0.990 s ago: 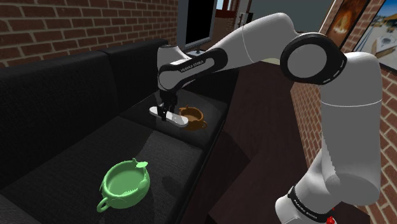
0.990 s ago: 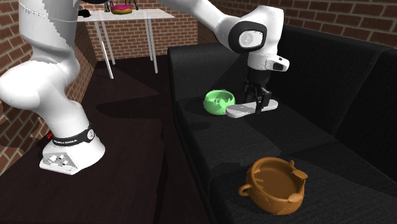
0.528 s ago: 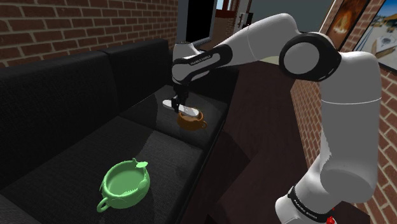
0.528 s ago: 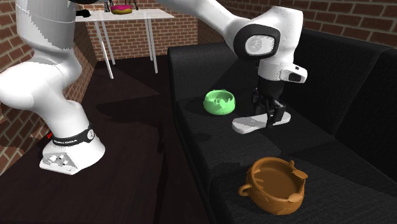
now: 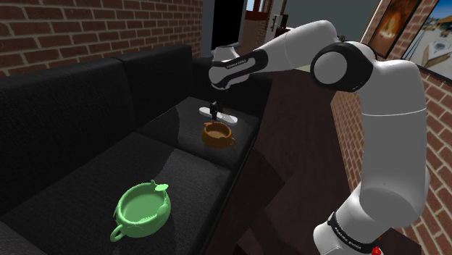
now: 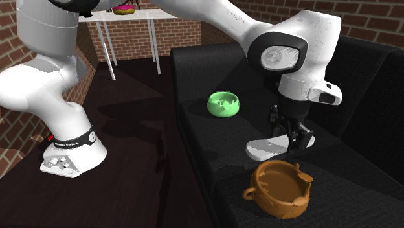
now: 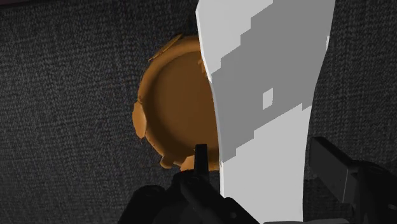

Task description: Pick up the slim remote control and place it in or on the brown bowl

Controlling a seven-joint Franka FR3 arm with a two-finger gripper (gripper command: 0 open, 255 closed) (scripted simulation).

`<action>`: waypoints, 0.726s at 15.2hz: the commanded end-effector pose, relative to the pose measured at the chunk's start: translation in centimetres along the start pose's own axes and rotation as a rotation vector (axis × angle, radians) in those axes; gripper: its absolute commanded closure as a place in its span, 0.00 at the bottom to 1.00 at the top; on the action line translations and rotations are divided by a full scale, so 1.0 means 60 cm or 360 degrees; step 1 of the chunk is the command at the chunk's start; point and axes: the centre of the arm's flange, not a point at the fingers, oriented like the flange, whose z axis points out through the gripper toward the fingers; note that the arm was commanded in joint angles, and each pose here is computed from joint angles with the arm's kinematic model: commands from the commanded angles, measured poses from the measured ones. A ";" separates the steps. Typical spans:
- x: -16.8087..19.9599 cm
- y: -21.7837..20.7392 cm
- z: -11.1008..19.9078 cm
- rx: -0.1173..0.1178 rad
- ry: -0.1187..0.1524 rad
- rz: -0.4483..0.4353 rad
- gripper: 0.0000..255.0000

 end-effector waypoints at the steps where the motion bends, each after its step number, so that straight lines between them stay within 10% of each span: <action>1: -0.005 0.044 -0.001 -0.0001 0.0001 -0.0002 1.00; 11: -0.008 0.056 0.078 -0.0001 0.0001 -0.0002 1.00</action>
